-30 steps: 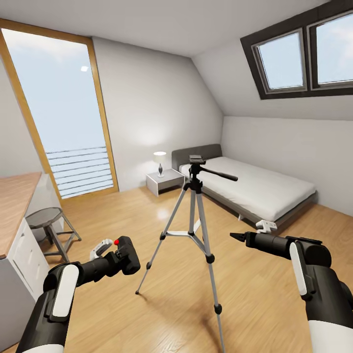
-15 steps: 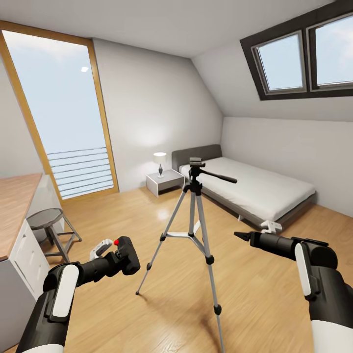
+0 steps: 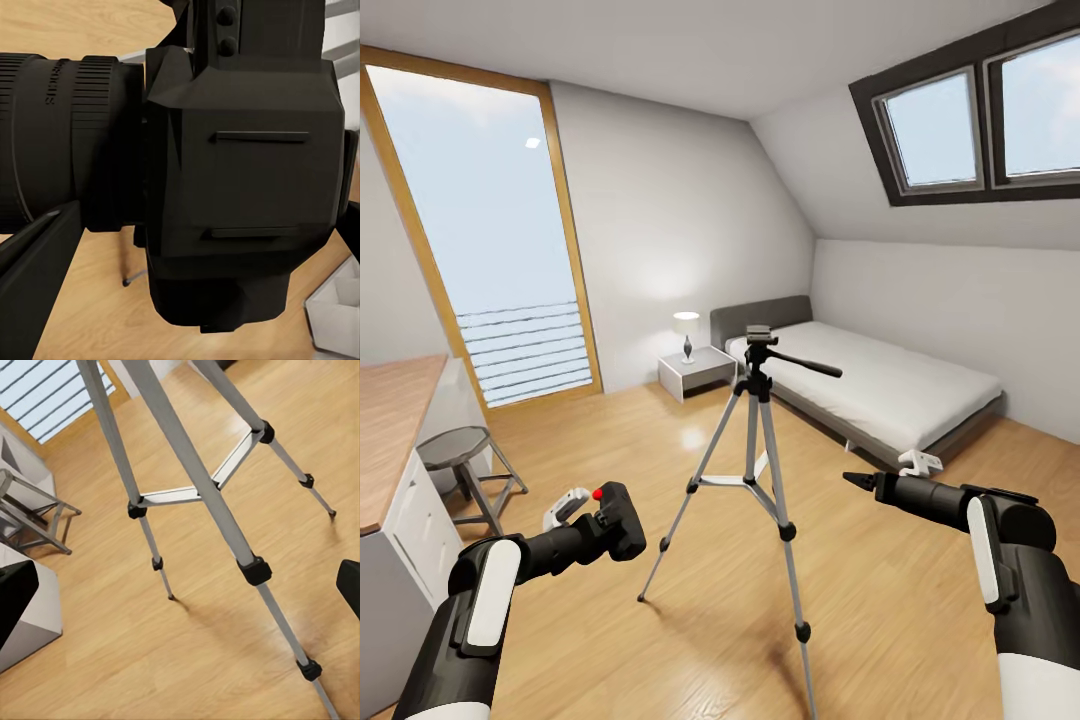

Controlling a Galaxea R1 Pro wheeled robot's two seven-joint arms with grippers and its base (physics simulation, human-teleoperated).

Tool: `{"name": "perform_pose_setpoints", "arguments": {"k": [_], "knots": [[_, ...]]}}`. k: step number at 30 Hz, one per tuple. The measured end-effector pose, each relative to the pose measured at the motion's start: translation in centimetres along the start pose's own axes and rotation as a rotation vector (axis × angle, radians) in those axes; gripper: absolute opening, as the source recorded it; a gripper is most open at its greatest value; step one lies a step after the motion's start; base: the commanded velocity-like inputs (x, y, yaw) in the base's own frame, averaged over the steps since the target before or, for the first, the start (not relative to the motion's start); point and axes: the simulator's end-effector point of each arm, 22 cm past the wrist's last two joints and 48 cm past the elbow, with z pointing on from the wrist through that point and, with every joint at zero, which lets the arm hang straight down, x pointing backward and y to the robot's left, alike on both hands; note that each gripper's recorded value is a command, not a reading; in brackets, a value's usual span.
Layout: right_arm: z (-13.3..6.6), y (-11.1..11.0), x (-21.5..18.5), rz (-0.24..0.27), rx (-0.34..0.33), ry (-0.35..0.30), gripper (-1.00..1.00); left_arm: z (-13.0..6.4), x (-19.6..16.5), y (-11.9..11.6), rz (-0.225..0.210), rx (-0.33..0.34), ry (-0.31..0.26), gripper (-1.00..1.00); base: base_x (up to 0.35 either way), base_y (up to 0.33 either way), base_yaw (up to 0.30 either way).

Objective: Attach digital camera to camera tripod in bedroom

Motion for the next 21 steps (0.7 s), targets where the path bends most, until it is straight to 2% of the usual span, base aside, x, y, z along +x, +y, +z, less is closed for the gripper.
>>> {"name": "perform_pose_setpoints", "arguments": {"k": [21], "knots": [[-1.4,0.6,-0.7,-0.001,0.008,0.004,1.0,-1.5,-0.2,-0.9,-0.002,0.001,0.002,-1.0,0.0,0.0,0.0]]}}
